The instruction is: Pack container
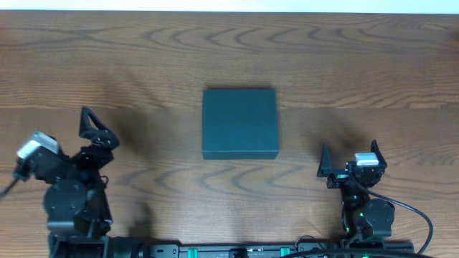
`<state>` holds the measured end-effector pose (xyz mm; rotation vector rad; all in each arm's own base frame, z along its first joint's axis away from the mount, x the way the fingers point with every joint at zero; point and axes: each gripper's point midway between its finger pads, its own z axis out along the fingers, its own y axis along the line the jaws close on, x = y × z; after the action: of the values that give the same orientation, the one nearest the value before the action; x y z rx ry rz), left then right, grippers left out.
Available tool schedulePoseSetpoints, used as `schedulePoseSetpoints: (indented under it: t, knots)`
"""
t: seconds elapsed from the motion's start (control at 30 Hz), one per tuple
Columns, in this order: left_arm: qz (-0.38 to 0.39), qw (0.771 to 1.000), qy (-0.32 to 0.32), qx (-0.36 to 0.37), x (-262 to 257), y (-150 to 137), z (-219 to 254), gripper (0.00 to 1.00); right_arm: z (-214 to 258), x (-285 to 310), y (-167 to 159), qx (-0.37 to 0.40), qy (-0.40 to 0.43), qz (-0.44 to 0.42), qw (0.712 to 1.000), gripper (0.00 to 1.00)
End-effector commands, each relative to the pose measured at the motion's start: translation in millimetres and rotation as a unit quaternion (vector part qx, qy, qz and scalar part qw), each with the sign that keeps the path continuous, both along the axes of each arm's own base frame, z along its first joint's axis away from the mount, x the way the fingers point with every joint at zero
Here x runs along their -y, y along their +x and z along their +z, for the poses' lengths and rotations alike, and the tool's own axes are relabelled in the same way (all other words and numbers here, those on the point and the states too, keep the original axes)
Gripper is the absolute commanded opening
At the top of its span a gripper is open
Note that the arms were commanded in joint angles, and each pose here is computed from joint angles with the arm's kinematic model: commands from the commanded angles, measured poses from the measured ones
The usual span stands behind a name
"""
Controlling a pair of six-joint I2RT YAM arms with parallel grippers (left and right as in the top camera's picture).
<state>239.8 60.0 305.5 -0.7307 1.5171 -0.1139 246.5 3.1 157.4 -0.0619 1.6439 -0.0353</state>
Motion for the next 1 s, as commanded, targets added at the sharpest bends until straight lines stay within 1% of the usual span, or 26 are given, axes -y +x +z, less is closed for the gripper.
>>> schedulePoseSetpoints:
  t: [0.0, 0.2, 0.47, 0.67, 0.87, 0.97]
  knots:
    - [0.004, 0.997, -0.071, 0.017, 1, -4, -26, 0.99, -1, 5, 0, 0.000, 0.004, -0.012, 1.000, 0.99]
    - [0.004, 0.996, -0.087, 0.017, 2, -12, -62, 0.99, -1, 5, 0, 0.000, 0.004, -0.012, 1.000, 0.99]
    - [0.000, 0.995, -0.093, 0.028, 3, -19, -87, 0.98, -1, 5, 0, 0.000, 0.004, -0.012, 1.000, 0.99]
    - [-0.039, 0.994, -0.105, 0.020, 16, -16, -109, 0.99, -1, 5, 0, 0.000, 0.004, -0.012, 1.000, 0.99]
    - [-0.083, 0.990, -0.113, -0.004, 32, -10, -128, 0.98, -1, 5, 0, 0.000, 0.004, -0.011, 1.000, 0.99]
    - [-0.083, 0.990, -0.114, -0.012, 33, -9, -136, 0.99, -1, 5, 0, 0.000, 0.004, -0.012, 1.000, 0.99]
